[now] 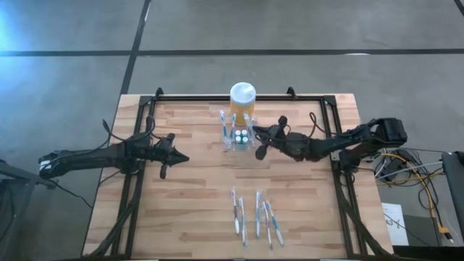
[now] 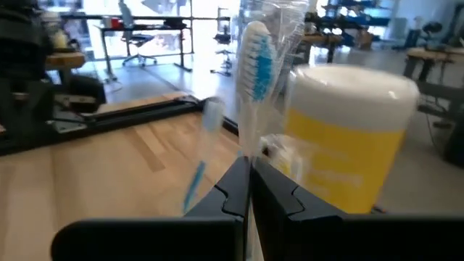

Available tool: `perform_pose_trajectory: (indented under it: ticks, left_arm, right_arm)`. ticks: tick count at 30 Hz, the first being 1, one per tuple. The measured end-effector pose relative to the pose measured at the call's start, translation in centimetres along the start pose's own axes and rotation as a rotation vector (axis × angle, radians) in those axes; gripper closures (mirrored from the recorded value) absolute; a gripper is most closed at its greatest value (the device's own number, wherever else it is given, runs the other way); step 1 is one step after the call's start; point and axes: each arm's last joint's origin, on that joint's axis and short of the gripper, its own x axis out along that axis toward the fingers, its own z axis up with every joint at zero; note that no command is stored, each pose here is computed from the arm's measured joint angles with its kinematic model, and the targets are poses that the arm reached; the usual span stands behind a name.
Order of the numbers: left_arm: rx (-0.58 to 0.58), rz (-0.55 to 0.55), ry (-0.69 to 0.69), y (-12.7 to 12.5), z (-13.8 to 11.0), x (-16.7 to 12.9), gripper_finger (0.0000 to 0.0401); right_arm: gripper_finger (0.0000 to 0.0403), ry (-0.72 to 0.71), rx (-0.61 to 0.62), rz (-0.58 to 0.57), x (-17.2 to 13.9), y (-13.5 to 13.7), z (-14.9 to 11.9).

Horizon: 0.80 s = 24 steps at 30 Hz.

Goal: Pick & Place toothbrushing station
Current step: Put the blue toothbrush into the transparent organizer

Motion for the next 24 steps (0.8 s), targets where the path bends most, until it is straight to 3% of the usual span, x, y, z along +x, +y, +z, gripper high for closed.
perform_pose_trajectory:
  ticks: [24]
  left_arm:
    - [-0.006, 0.000, 0.000, 0.0, 0.0, 0.0, 0.0389]
  right_arm:
    - [0.0394, 0.121, 0.013, -0.102, 1.9, 0.4, -5.1]
